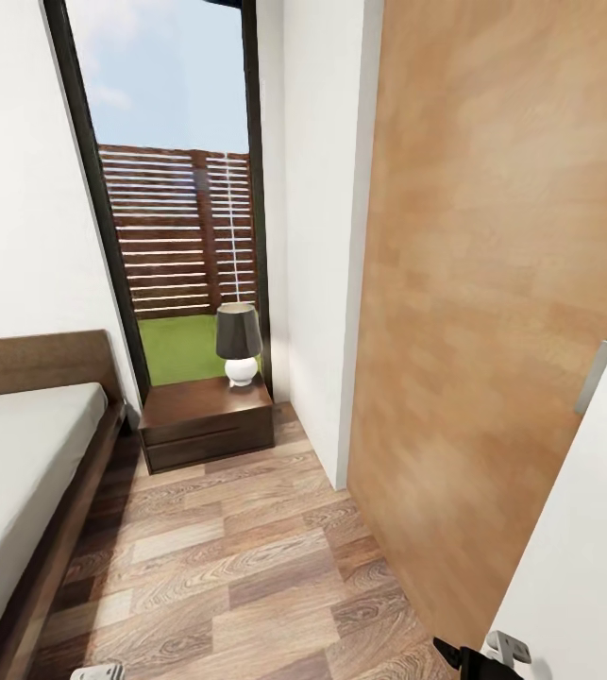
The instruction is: In the bedroom, move the book from the bed onto either nightstand, and place the two sandals side by side next to the bed.
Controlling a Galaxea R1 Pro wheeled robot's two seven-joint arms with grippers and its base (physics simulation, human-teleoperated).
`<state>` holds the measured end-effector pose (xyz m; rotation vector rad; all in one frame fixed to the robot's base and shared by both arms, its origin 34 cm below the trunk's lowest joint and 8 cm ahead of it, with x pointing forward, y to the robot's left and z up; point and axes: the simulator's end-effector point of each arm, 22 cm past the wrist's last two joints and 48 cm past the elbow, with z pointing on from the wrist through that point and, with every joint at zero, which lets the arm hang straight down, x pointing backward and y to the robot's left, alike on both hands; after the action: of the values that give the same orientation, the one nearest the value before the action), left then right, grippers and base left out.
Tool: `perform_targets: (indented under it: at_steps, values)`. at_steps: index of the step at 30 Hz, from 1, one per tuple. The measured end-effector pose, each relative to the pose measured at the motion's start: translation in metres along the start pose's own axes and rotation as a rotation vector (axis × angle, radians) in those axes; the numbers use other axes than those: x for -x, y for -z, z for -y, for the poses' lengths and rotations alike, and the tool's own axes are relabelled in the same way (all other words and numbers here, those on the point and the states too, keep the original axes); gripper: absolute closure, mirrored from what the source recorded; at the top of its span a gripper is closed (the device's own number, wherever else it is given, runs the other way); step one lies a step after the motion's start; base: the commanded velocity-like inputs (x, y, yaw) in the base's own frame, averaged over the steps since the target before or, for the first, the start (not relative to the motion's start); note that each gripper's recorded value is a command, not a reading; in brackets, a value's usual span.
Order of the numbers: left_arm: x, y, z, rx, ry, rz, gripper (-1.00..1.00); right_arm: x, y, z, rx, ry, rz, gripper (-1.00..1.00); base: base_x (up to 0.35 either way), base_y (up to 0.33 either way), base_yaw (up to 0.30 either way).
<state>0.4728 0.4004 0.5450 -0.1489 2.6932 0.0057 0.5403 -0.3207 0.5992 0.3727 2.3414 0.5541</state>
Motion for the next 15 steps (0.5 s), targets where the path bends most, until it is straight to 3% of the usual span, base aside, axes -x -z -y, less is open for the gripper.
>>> perform_targets:
  at_steps: [5, 8, 11, 13, 15]
  values:
    - [0.003, 0.0, 0.002, -0.003, -0.003, 0.013, -1.0, 0.0, 0.0, 0.0, 0.0, 0.0, 0.0, -1.0, 0.0, 0.0, 0.0]
    - [0.012, -0.001, 0.009, -0.012, -0.01, 0.055, -1.0, 0.0, 0.0, 0.0, 0.0, 0.0, 0.0, -1.0, 0.0, 0.0, 0.0]
    - [0.038, -0.001, 0.034, -0.045, -0.025, 0.17, -1.0, 0.0, 0.0, 0.0, 0.0, 0.0, 0.0, -1.0, 0.0, 0.0, 0.0]
    - [0.049, -0.001, 0.05, -0.067, -0.027, 0.206, -1.0, 0.0, 0.0, 0.0, 0.0, 0.0, 0.0, -1.0, 0.0, 0.0, 0.0]
    - [0.069, 0.0, 0.08, -0.111, -0.03, 0.258, -1.0, -0.001, 0.0, 0.0, 0.0, 0.0, -0.001, -1.0, 0.0, 0.0, 0.0]
